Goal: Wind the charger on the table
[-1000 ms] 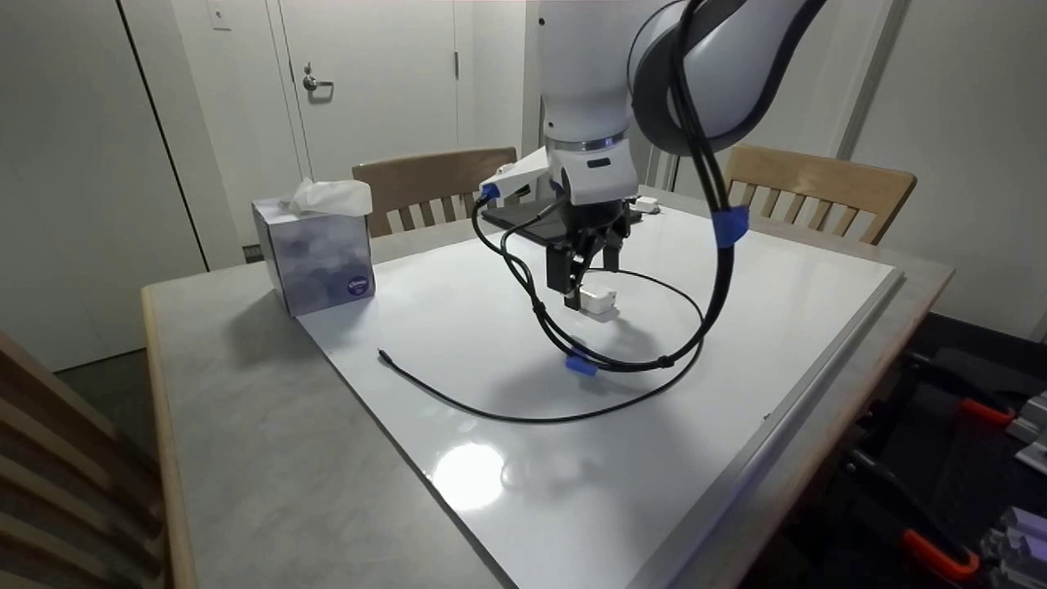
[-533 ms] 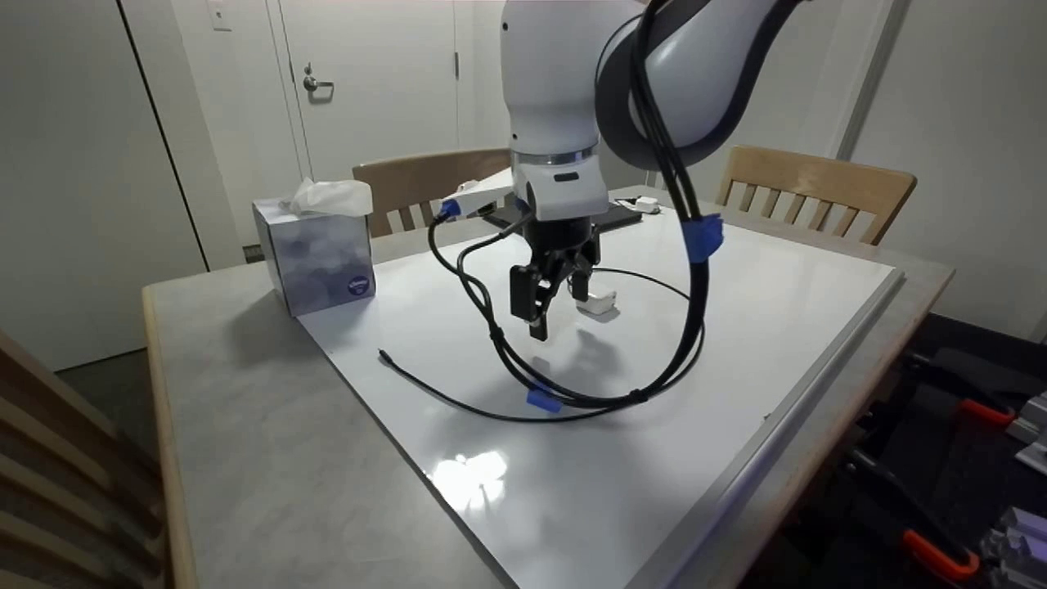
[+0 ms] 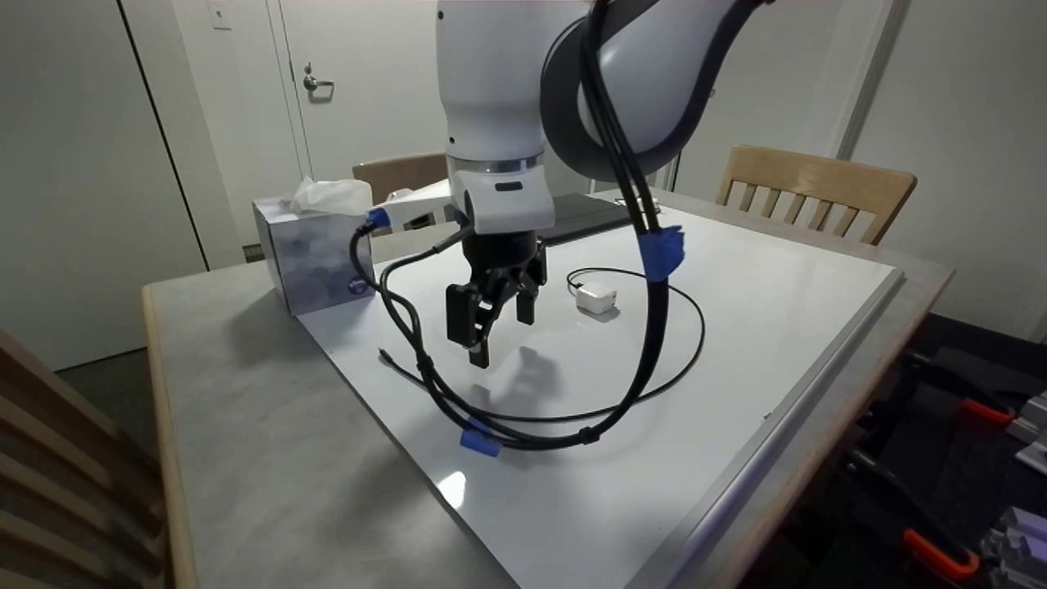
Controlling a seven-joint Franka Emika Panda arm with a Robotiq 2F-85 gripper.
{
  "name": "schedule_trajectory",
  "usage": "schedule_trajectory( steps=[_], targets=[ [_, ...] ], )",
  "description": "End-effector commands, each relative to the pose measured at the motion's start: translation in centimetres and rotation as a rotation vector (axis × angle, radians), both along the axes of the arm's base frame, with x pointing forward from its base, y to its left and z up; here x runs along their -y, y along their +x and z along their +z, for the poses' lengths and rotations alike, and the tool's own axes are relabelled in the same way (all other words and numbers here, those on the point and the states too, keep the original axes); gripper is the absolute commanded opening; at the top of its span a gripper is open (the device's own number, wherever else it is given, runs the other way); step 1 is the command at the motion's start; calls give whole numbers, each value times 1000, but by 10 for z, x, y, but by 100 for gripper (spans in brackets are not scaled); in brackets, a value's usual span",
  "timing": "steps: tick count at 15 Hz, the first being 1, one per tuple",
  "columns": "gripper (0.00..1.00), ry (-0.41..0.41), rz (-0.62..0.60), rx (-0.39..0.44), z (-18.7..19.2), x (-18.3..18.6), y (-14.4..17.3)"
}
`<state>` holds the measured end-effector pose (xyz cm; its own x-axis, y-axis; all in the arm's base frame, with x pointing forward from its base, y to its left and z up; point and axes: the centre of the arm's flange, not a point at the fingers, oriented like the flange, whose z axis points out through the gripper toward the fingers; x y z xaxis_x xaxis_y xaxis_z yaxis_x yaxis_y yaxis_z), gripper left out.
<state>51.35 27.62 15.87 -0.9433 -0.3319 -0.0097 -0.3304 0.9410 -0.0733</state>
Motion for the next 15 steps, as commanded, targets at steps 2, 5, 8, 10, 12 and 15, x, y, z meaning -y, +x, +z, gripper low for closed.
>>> schedule_trajectory(
  steps=[2,5,8,10,12,15],
  targets=[
    [100,-1,0,-1,-1,0,-1],
    [100,-8,4,-8,-3,-5,-2],
    [100,-23,4,-11,-3,-9,3],
    [100,-24,5,-1,2,-9,5],
    [100,-23,2,12,7,-10,10],
    [100,45,-27,6,16,-14,21]
  ],
)
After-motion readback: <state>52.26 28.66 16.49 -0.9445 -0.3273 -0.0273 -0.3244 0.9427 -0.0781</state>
